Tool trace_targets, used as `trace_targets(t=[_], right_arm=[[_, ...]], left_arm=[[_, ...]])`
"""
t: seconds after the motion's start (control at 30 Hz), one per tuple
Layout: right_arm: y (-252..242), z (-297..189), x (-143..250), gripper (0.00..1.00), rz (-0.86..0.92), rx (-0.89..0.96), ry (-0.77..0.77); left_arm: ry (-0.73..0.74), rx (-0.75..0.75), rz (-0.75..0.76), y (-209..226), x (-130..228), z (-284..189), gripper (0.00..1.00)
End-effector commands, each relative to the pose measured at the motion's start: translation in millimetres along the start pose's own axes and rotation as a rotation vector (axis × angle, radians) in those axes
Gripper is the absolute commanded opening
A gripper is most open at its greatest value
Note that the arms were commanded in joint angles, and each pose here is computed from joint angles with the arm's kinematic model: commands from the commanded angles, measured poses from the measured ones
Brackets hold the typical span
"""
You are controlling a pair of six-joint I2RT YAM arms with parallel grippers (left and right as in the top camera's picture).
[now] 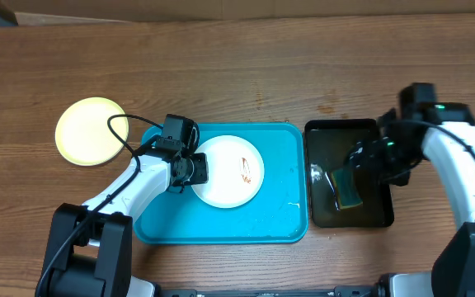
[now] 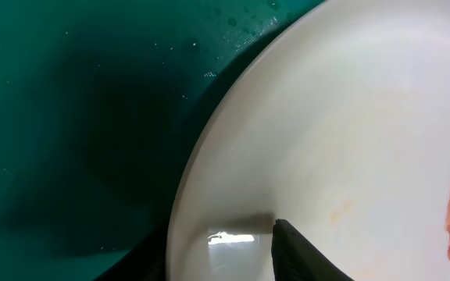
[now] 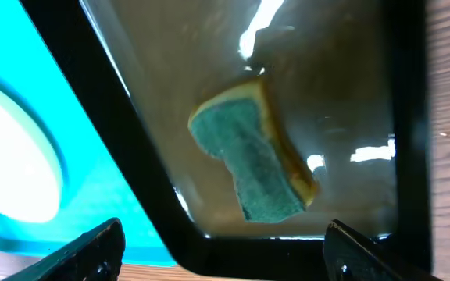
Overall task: Clean dirty plates on tray and stack at the side
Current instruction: 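Hold the white plate with the left gripper while the right gripper grasps the sponge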
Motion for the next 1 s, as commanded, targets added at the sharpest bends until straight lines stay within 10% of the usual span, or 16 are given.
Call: trace_targets(t=[0.0, 0.57, 0.8, 0.97], right_arm=[[6.4, 14.3, 13.3, 0.83, -0.061, 0.093, 0.034], [-11.2, 91.0, 36.5, 0.82, 0.049, 0.172, -0.003], [-10.2, 94.1, 38.6, 0.04, 0.049, 0.147, 0.005], [-6.2, 94.1, 40.5, 0.13, 0.051, 0.105, 0.023]], left_arm=[[0.019, 0.004, 0.002, -0.7, 3.5, 4.0, 0.40], [0.024, 0.002, 0.001, -0.3, 4.3, 3.9, 0.45], [0.025, 0.002, 0.001, -0.2, 4.4, 3.9, 0.45], [0.025, 0.002, 0.001, -0.2, 4.5, 4.0, 0.46]])
Point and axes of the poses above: each gripper's point midway between its finger pads, its own z axis out along the fingers, its own y axis along the line the jaws close on, x = y × z, the point moved 8 cm from there along -z, back along the fingers, and after that the axes turned 7 degrees about -z, right-handed, at the moved point
